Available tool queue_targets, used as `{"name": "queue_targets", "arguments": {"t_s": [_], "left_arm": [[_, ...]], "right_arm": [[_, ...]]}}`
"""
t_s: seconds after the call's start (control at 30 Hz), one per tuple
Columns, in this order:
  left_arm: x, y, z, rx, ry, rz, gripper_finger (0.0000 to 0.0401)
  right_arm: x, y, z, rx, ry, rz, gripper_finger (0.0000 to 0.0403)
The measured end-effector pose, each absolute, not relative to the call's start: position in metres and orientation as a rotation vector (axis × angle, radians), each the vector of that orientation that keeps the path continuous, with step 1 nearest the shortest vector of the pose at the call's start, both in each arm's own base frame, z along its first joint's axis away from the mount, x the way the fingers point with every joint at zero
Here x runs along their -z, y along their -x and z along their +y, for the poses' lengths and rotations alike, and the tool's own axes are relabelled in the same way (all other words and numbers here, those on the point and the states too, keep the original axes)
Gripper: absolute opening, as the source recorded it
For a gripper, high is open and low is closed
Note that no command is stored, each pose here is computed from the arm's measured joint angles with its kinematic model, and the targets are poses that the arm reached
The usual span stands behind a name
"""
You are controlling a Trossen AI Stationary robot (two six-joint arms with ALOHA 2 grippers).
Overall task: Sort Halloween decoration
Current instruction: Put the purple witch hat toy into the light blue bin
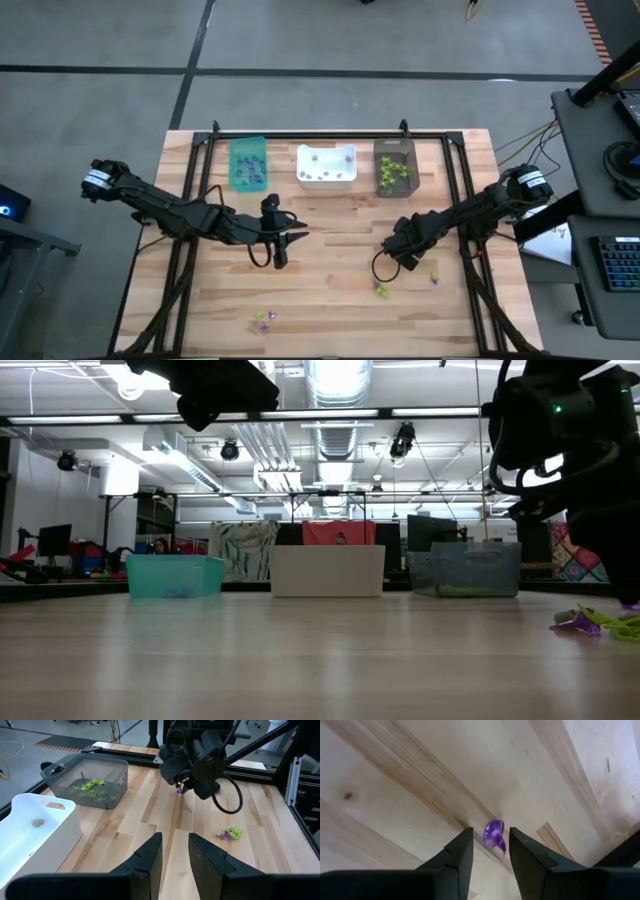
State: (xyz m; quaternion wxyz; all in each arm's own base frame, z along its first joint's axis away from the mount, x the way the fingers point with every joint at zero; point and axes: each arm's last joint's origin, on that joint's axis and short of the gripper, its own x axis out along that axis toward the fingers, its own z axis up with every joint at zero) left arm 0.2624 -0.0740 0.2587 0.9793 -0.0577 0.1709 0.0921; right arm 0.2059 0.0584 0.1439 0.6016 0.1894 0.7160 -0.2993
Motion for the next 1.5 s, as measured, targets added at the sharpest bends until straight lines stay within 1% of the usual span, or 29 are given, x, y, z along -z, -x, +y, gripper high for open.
{"name": "queue_targets", "arguments": {"t_s": [0.47, 0.67, 0.8, 0.93, 1.17, 1.3, 1.43, 1.5], "left_arm": [[-0.258, -0.262, -0.074, -0.186, 0.116, 0.345, 0.0078], [-0.259, -0.262, -0.074, -0.185, 0.116, 0.343, 0.0078], [-0.263, -0.260, -0.073, -0.182, 0.115, 0.328, 0.0078], [-0.271, -0.255, -0.074, -0.165, 0.099, 0.295, 0.0078], [-0.295, -0.235, -0.077, -0.110, 0.067, 0.206, 0.0078], [-0.305, -0.226, -0.075, -0.096, 0.038, 0.172, 0.0078], [-0.311, -0.220, -0.073, -0.092, 0.016, 0.149, 0.0078], [-0.313, -0.217, -0.072, -0.091, 0.009, 0.142, 0.0078]], "right_arm": [[-0.143, -0.205, 0.058, 0.705, -0.450, 1.660, 0.0014], [-0.145, -0.205, 0.058, 0.703, -0.455, 1.653, 0.0009], [-0.160, -0.210, 0.059, 0.664, -0.478, 1.592, 0.0009], [-0.180, -0.221, 0.061, 0.616, -0.492, 1.449, 0.0009], [-0.212, -0.268, 0.059, 0.345, -0.518, 1.011, 0.0009], [-0.228, -0.303, 0.047, 0.227, -0.458, 0.749, 0.0009], [-0.243, -0.341, 0.029, 0.172, -0.357, 0.507, 0.0009], [-0.250, -0.360, 0.021, 0.165, -0.301, 0.427, 0.0009]]}}
